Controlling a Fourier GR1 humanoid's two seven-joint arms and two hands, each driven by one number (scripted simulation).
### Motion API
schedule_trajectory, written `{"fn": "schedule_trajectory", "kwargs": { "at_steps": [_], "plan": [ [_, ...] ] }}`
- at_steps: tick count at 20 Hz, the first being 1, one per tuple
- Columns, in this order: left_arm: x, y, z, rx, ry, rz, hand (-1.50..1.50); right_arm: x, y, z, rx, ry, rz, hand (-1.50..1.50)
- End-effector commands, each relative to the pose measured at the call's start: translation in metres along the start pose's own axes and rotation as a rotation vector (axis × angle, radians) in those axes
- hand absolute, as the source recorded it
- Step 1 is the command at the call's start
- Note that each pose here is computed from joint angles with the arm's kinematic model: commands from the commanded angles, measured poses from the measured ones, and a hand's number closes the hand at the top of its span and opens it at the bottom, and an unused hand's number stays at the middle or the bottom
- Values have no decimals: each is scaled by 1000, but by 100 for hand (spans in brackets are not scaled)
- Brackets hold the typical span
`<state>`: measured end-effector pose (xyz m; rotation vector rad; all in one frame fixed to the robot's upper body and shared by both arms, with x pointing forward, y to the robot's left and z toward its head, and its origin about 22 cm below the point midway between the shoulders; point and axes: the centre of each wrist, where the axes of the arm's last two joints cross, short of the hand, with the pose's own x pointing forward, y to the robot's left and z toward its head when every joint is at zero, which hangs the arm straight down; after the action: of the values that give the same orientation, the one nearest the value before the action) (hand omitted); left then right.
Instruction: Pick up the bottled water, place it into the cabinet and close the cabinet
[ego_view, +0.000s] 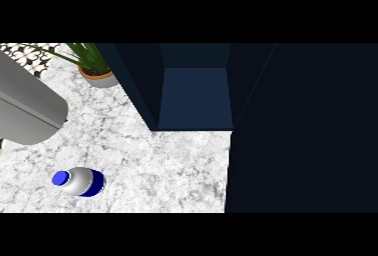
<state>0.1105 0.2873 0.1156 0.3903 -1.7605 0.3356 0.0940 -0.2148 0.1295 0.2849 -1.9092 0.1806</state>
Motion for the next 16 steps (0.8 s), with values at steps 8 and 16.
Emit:
{"fn": "schedule_trajectory", "kwargs": {
  "at_steps": [8, 16],
  "plan": [
    [-67, 27, -10, 26, 137, -2, -150, 33, 7, 23, 13, -31, 25, -150],
    [-143, 41, -17, 41, 264, 103, -150, 39, 19, 34, 14, -18, 0, -150]
  ]
}}
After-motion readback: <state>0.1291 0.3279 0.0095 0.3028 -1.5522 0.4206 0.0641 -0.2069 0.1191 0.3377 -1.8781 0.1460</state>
